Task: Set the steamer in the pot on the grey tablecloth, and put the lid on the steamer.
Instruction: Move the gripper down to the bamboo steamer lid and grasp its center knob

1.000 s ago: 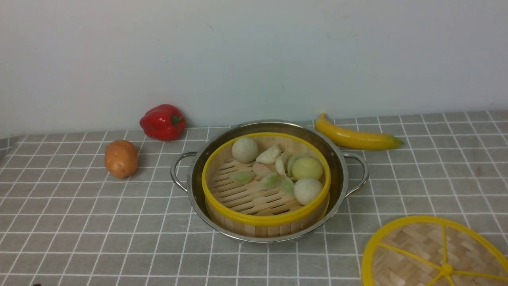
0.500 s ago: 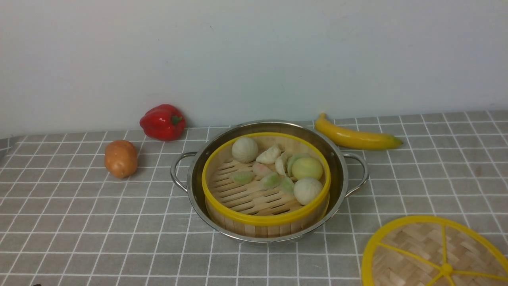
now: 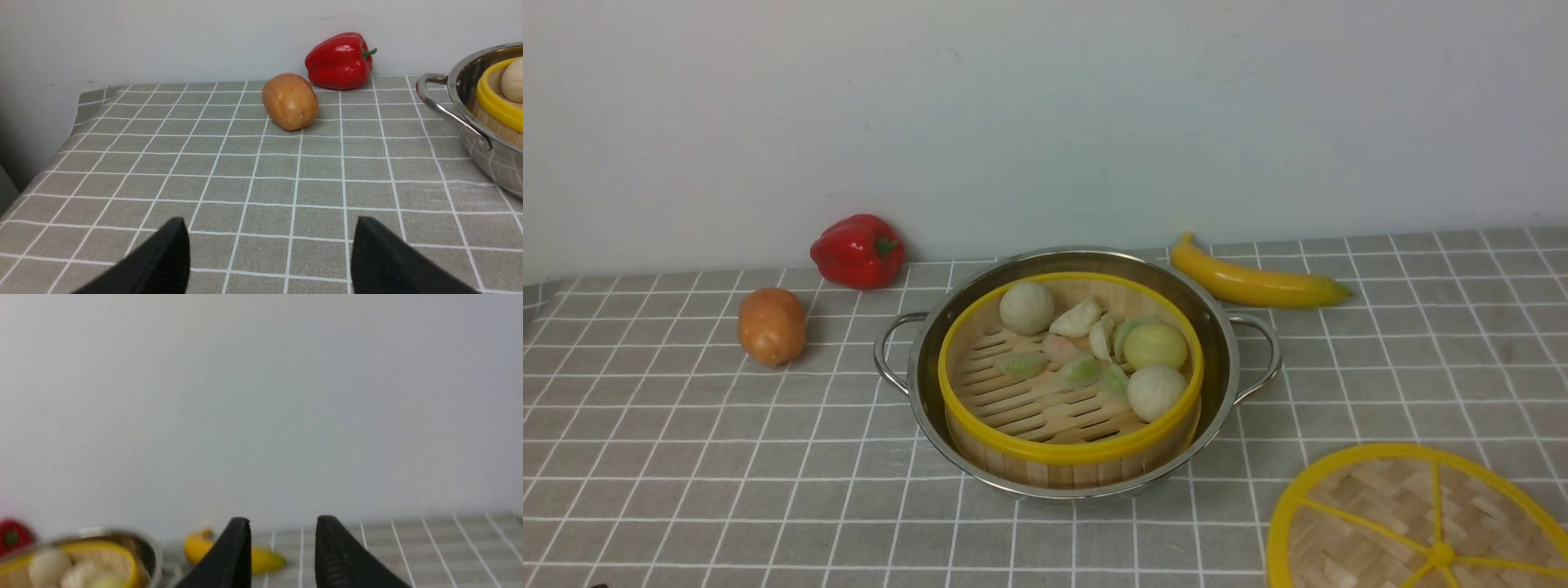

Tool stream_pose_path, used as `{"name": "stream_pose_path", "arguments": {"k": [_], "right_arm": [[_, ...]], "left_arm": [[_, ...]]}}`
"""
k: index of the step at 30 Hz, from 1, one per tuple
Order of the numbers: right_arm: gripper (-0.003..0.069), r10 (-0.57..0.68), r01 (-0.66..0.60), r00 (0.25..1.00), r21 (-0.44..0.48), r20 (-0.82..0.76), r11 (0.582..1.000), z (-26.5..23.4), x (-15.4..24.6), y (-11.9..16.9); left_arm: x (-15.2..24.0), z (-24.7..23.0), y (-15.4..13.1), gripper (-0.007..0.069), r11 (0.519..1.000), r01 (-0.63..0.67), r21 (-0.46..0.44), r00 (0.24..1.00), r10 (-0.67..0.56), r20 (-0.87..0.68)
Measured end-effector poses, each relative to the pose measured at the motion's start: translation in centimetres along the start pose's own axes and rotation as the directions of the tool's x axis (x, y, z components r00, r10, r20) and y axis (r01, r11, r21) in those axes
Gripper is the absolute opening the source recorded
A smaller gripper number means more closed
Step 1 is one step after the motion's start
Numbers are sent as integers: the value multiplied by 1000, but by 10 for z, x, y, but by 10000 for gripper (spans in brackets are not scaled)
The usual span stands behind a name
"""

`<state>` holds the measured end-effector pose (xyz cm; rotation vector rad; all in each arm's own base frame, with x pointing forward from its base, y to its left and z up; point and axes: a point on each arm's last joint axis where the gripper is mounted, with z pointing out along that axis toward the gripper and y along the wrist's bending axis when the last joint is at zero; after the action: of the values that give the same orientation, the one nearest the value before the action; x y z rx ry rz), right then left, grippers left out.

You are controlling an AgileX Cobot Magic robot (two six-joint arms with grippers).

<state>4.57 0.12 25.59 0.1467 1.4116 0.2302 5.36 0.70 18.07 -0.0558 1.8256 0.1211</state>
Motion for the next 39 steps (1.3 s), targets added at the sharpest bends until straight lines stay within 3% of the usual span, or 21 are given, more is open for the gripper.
{"name": "stream_pose_path", "arguments": {"k": [4,8,14,16,19,20,21,23,27,28,31,33,34,39], "right_arm": [[243,55,-54,995,-23,82,998,-11,-45,11],[243,114,-113,992,-26,62,993,-23,-73,18],[243,233,-232,973,-60,6,971,-28,-76,23],[243,216,-218,976,-55,-33,974,-29,-76,24],[243,-11,1,964,-38,-265,999,-24,-72,27],[243,-28,17,961,-42,-274,999,-25,-72,27],[243,-145,123,902,-80,-407,989,-16,-70,28],[243,-244,193,799,-150,-550,970,1,-66,31],[243,-351,174,576,-309,-738,935,49,-51,36],[243,-359,174,567,-319,-741,932,51,-51,36],[243,-360,109,421,-347,-832,931,97,-27,33],[243,-347,79,335,-340,-876,937,123,-10,30],[243,-346,77,326,-340,-880,937,125,-8,29],[243,-290,-4,102,-292,-951,956,174,37,20]], "left_arm": [[0,0,0,492,1000,-1,0,1000,1,0],[0,0,0,492,1000,-1,0,1000,1,0],[0,0,0,492,1000,-1,0,1000,1,0],[0,0,0,492,1000,-1,0,1000,1,0],[0,0,0,492,1000,-1,0,1000,1,0],[0,0,0,492,1000,-1,0,1000,1,0],[0,0,0,492,1000,-1,0,1000,1,0],[0,0,0,492,1000,-1,0,1000,1,1],[0,0,0,492,1000,-1,0,1000,1,1],[0,0,0,492,1000,-1,0,1000,1,1],[0,0,0,492,1000,-1,0,1000,1,1],[0,0,0,492,1000,-1,0,1000,1,1],[0,0,0,492,1000,-1,0,1000,1,1],[0,0,0,492,1000,-1,0,1000,1,1]]}}
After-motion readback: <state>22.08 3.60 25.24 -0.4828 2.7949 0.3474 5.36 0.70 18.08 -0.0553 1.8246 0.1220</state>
